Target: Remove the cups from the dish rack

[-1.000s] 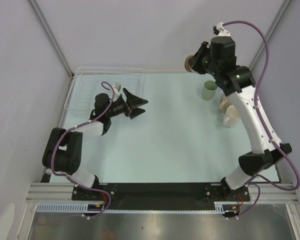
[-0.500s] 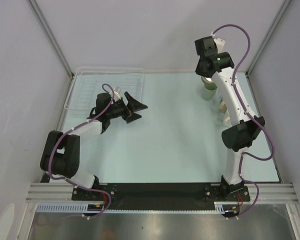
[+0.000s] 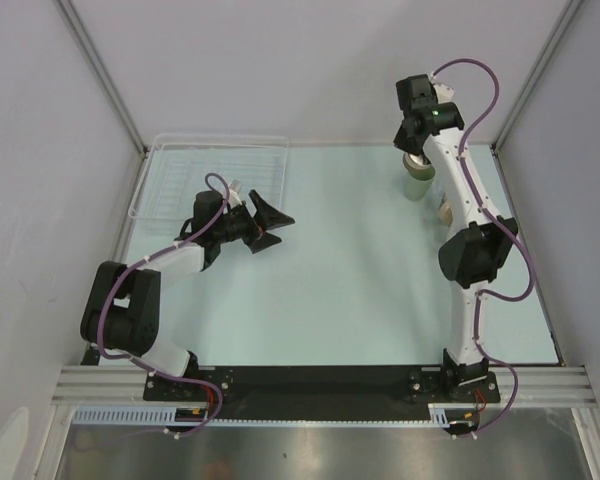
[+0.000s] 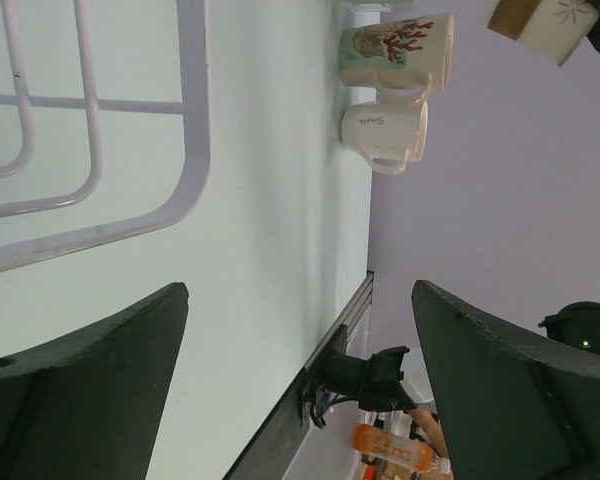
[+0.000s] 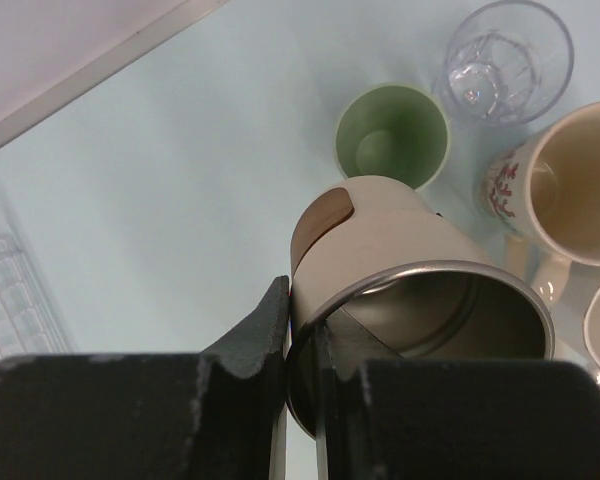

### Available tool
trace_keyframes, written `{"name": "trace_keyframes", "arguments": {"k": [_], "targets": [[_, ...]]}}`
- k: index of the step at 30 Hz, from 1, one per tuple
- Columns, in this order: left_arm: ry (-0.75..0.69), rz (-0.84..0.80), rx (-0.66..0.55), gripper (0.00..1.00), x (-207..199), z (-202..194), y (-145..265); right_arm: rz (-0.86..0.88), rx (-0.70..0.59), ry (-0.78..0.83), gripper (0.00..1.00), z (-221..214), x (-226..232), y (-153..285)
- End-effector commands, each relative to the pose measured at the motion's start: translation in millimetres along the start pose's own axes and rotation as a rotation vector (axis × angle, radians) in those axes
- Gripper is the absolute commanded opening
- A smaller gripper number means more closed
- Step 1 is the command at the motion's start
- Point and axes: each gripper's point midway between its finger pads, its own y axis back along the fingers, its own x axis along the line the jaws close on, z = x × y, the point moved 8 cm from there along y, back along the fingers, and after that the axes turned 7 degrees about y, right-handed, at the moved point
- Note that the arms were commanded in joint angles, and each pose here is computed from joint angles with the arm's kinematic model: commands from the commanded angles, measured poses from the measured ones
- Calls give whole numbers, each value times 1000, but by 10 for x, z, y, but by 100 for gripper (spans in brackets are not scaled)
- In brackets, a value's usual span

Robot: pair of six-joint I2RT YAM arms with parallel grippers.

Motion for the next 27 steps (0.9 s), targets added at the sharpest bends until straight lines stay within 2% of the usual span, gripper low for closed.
{"name": "trace_keyframes", "arguments": {"k": [1,7,12,15,16,21,27], "targets": [[-26,4,-4,98,-6,-24,11,10,-46,-69,0,148,9,-131],[-15,27,-2,98,38,-20,-13,-17,-29,-99,0,183,-86,-438],[3,47,11,98,107,-29,-54,-6,17,-68,0,76,-68,-495],[7,50,20,98,119,-53,-66,-6,21,-33,0,-5,-52,-363],[10,51,21,98,122,-54,-68,-22,51,-2,0,-160,-25,-376],[3,43,33,98,79,-99,-99,20,23,28,0,-378,-4,21],[-9,35,62,98,24,-208,-185,-18,81,28,0,-627,-154,-26]]}}
